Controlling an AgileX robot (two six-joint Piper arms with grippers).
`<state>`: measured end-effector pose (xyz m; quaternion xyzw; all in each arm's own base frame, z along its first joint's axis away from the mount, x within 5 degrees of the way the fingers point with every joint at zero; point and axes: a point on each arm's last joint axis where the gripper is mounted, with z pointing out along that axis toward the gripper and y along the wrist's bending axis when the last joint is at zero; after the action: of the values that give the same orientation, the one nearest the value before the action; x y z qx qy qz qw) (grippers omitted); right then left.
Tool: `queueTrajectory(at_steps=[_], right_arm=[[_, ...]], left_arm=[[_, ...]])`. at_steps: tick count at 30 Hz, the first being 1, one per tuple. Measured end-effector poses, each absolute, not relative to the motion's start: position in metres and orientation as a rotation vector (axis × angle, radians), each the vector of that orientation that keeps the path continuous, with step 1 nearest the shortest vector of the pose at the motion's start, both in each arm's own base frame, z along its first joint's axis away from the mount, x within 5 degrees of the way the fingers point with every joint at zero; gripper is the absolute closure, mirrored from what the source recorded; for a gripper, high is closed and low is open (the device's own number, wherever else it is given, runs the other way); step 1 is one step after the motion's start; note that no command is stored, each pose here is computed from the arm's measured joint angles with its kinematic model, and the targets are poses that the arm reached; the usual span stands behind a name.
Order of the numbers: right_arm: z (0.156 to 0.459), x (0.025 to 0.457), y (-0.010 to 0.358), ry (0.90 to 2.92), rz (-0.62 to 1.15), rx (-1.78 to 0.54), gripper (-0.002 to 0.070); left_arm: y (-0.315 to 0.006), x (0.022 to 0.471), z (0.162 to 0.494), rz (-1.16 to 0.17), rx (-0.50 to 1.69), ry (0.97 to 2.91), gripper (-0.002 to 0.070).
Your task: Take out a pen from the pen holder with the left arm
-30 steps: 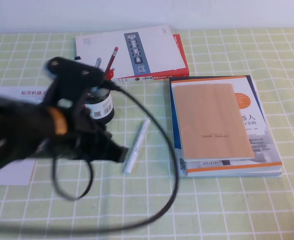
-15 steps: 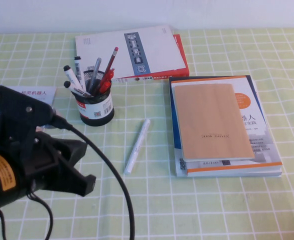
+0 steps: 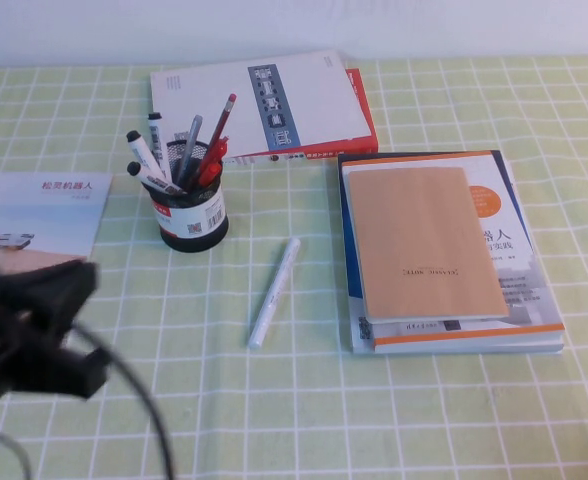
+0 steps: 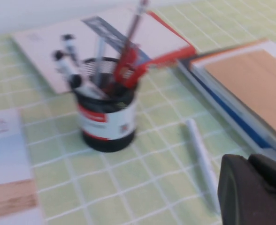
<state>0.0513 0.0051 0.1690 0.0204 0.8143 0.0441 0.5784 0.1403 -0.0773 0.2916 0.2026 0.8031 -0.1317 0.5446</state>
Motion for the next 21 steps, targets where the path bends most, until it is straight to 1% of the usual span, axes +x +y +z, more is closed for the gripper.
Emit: queueTrajectory(at_steps=[4,9,12,15,18,21], right_arm=[[0.169,0.051,0.005,1.905,0.105,0.049,0.0689],[0.169,0.051,0.005,1.905,0.105,0.049,0.0689],[0.169,0.051,0.005,1.904,0.107,0.05,0.0689],[0.169,0.051,0.005,1.904,0.114,0.054,0.0689],[0.169,0.051,0.006,1.904,0.116,0.056,0.0689],[0.169,0.051,0.006,1.904,0.119,0.057,0.0689]], left_arm=[[-0.046,0.112,0.27,-0.249,0.38,1.79,0.0675],[-0.02,0.08,0.245,-0.175,0.216,1.63,0.0675],[-0.012,0.068,0.231,-0.128,0.153,1.582,0.0675],[-0.01,0.061,0.218,-0.115,0.135,1.55,0.0675],[-0.009,0.058,0.203,-0.119,0.129,1.557,0.0675],[-0.009,0.058,0.198,-0.117,0.129,1.589,0.0675]])
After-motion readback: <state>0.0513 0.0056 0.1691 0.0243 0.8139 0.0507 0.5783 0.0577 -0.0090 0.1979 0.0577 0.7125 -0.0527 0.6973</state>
